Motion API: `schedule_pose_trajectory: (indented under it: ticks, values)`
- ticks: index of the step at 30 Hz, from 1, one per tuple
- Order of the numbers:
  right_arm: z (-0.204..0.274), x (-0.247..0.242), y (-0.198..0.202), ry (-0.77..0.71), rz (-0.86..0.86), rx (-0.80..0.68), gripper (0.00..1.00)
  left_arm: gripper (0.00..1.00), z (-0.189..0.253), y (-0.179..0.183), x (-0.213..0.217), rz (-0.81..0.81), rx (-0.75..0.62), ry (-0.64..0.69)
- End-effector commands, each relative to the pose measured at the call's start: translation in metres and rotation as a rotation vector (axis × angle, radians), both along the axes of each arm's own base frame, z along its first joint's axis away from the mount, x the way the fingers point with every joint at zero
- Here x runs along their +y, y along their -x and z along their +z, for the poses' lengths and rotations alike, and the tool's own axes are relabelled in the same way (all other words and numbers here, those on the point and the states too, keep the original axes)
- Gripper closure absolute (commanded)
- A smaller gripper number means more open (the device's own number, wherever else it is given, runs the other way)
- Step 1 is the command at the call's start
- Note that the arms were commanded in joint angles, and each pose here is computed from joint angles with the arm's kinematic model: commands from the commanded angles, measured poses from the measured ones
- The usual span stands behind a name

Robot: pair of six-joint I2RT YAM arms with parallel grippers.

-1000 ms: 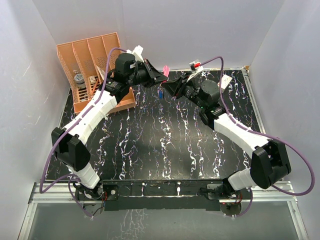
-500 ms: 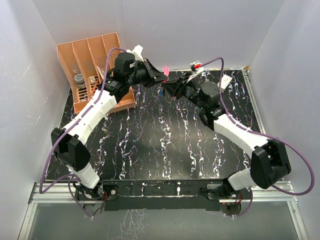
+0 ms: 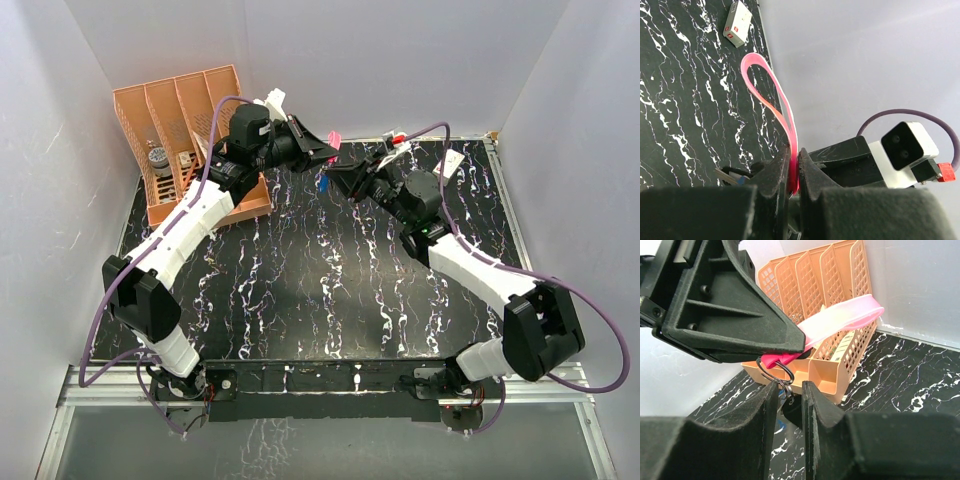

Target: Put the keys on the keyring

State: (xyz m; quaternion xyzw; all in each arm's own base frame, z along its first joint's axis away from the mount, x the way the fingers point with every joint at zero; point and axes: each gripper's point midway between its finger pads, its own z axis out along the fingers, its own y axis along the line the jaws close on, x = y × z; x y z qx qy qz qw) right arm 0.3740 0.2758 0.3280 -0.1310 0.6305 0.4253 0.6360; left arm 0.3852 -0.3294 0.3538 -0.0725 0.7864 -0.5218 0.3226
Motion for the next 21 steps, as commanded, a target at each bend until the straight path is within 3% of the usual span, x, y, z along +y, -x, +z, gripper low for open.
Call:
schedule_pose_trajectory:
  ticks: [1, 12, 21]
  values:
    - [0.043, -0.008, 0.01, -0.05, -0.021, -0.128, 0.77, 1.0, 0.026, 0.015, -0.002, -0.046, -0.029, 0.042]
    - [0.04, -0.018, 0.019, 0.074, -0.011, -0.195, 0.76, 1.0, 0.019, 0.021, -0.004, -0.106, -0.012, -0.011]
    - [0.033, -0.035, 0.023, 0.065, 0.062, -0.195, 0.77, 1.0, 0.02, 0.024, -0.006, -0.135, -0.015, -0.013]
